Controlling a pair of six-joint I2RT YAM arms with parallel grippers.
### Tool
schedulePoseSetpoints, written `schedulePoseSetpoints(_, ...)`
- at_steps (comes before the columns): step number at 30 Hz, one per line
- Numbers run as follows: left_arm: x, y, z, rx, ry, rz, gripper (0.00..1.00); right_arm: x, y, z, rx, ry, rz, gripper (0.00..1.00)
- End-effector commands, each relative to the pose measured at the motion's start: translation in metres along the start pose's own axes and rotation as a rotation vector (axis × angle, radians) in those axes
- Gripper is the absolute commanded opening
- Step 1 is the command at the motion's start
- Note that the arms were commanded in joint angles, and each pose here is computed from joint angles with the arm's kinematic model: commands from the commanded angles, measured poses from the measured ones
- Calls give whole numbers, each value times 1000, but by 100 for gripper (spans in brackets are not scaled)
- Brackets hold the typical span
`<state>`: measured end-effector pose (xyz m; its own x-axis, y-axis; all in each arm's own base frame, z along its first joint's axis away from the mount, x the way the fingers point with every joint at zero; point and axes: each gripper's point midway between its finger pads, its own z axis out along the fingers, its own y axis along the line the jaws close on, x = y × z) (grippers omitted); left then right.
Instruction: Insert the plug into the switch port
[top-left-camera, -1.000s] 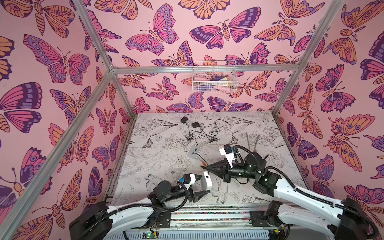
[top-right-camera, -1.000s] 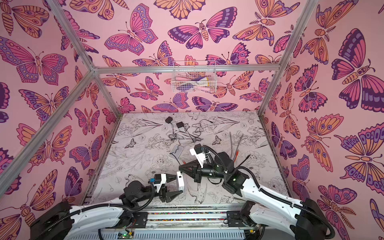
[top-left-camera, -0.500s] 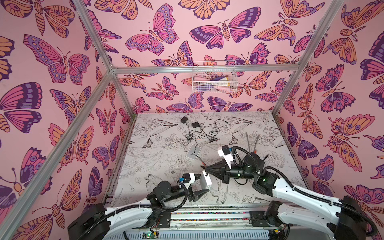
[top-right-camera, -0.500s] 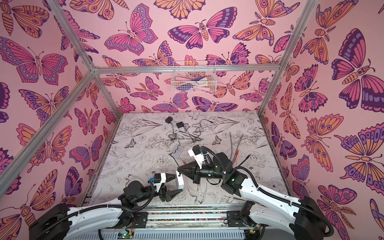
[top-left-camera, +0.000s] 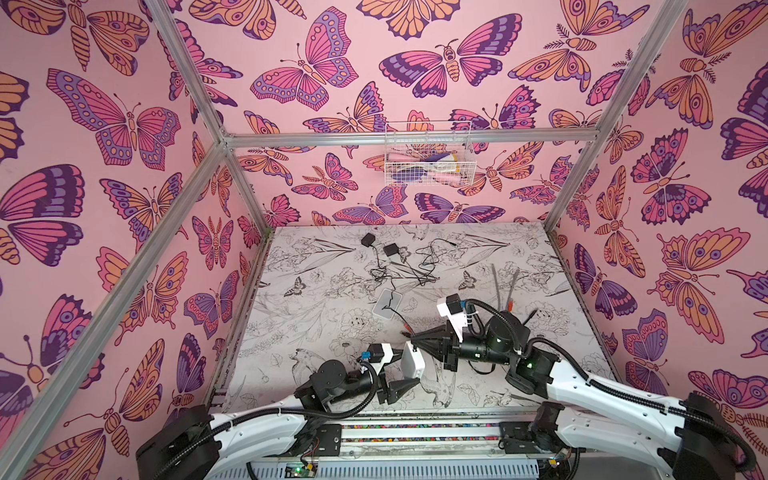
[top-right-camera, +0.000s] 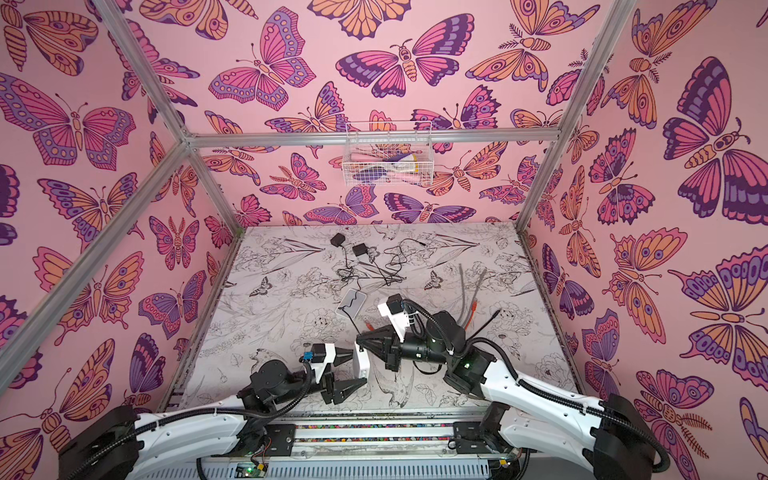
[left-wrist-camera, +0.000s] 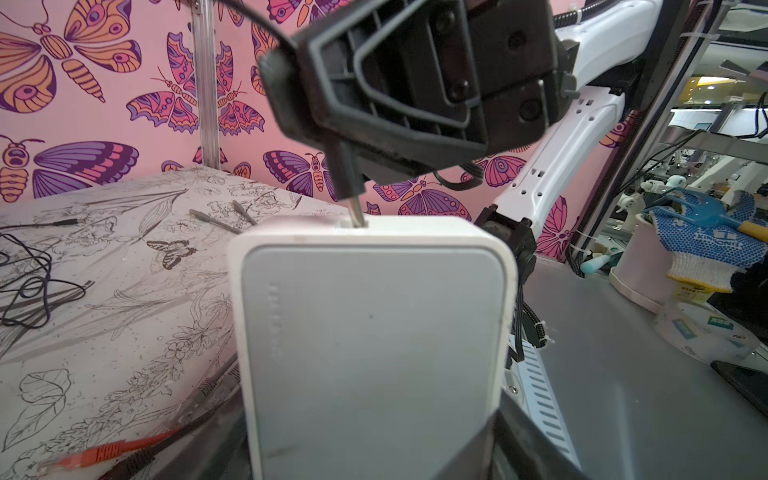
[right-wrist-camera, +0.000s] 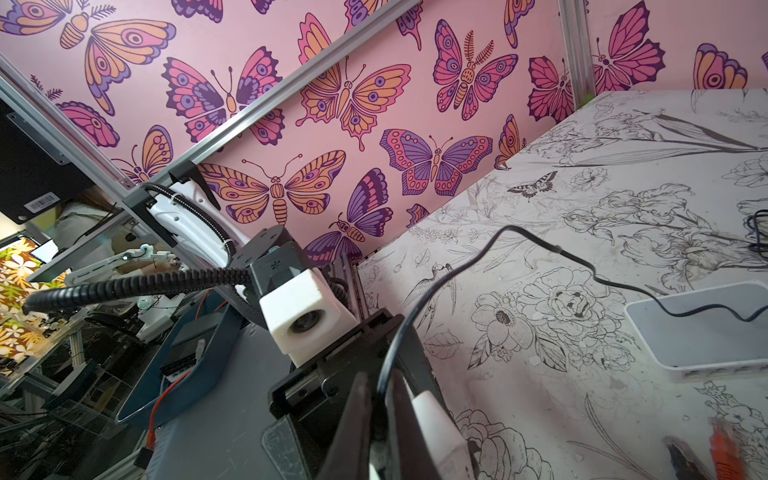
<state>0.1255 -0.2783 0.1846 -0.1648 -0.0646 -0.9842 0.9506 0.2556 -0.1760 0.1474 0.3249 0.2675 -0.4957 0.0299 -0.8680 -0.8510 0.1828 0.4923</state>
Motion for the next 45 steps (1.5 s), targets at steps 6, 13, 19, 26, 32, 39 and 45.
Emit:
schedulePoseSetpoints(6, -35, 0, 2, -12, -108, 0, 0, 19, -2, 1, 11, 41, -4, 0)
schedulePoseSetpoints(13, -39, -4, -6, -11, -139, 25, 0, 25, -9, -2, 48, 53, -7, 0)
schedulePoseSetpoints(19, -44, -4, -11, -24, -172, 62, 0, 24, -6, -2, 39, 52, -1, 0)
schedulePoseSetpoints(26, -44, -5, -12, -25, -176, 79, 0, 33, 4, 5, 14, 84, -9, 0)
schedulePoseSetpoints(32, -43, -8, -16, -22, -194, 129, 0, 40, 3, 9, 21, 97, -10, 0)
schedulePoseSetpoints(39, -43, -12, -25, -20, -223, 204, 0, 33, 10, 5, 11, 87, -22, 0)
schedulePoseSetpoints(45, -41, -12, -27, -25, -207, 224, 0, 31, 18, 7, 9, 103, -58, 0)
